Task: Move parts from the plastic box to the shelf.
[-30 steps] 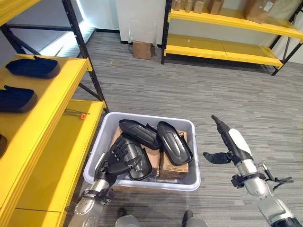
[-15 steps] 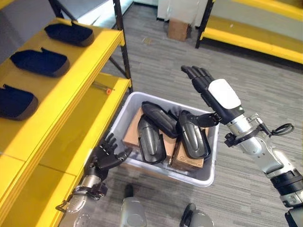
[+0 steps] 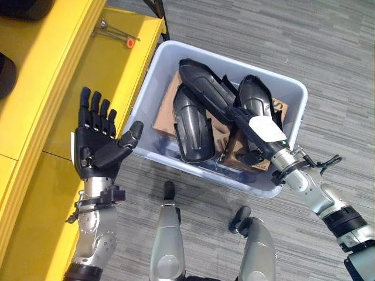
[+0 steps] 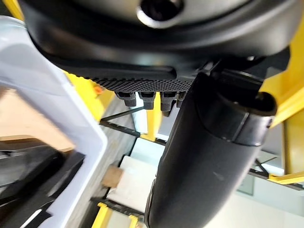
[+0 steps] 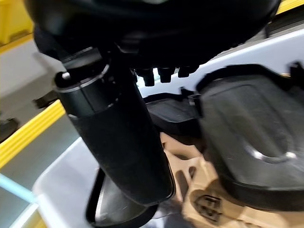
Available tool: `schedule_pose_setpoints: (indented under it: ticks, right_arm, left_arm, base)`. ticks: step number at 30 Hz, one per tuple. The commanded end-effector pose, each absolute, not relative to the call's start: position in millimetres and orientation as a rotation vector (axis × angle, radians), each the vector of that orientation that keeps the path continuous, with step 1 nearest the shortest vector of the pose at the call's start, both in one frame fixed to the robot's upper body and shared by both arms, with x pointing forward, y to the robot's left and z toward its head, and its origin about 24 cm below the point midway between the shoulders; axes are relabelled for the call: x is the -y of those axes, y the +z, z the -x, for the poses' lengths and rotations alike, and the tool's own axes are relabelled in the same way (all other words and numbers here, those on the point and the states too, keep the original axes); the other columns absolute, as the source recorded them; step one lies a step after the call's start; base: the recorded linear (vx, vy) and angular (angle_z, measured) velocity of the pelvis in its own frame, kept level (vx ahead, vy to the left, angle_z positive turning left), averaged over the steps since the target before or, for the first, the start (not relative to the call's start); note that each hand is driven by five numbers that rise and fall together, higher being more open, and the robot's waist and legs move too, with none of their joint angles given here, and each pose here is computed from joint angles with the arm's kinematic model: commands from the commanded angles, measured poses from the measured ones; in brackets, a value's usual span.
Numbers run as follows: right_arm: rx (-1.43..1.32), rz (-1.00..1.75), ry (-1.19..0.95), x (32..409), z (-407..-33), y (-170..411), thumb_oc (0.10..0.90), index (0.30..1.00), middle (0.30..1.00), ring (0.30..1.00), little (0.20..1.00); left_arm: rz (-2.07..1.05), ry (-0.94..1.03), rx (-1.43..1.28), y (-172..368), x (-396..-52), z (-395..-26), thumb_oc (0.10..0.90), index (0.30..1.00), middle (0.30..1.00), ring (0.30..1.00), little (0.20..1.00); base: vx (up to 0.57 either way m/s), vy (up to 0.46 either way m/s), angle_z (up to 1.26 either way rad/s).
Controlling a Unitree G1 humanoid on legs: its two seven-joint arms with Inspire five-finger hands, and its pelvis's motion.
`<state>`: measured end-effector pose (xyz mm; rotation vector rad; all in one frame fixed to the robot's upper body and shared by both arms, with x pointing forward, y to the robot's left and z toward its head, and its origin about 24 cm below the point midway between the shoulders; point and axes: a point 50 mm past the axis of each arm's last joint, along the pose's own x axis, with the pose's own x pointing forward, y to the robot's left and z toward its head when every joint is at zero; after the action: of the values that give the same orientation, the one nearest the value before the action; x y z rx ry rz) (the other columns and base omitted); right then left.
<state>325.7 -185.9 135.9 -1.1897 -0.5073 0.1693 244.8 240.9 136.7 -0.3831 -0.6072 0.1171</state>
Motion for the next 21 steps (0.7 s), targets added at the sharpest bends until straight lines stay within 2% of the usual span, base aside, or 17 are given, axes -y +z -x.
schedule_pose_setpoints:
  ticks: [1, 9, 21]
  right_arm:
    - [0.829, 1.145, -0.112, 177.9, -328.1, 201.1, 0.900, 1.000, 1.000, 1.000, 1.000]
    - [0.931, 1.280, -0.322, 191.1, -324.8, 220.9, 0.900, 1.000, 1.000, 1.000, 1.000]
    - [0.884, 1.364, -0.296, 192.9, -334.7, 218.6, 0.900, 1.000, 1.000, 1.000, 1.000]
  left_arm:
    - [0.426, 0.069, 0.941, 188.2, -231.6, -223.0, 0.900, 1.000, 1.000, 1.000, 1.000]
    - [0.426, 0.069, 0.956, 193.5, -225.8, -224.8, 0.900, 1.000, 1.000, 1.000, 1.000]
    - [0.373, 0.000, 0.989, 197.7, -221.0, -227.6, 0.900, 1.000, 1.000, 1.000, 1.000]
  base:
    - [-0.05, 0.018, -0.03]
    - [-0.07, 0.015, -0.09]
    - [-0.04, -0.034, -0.08]
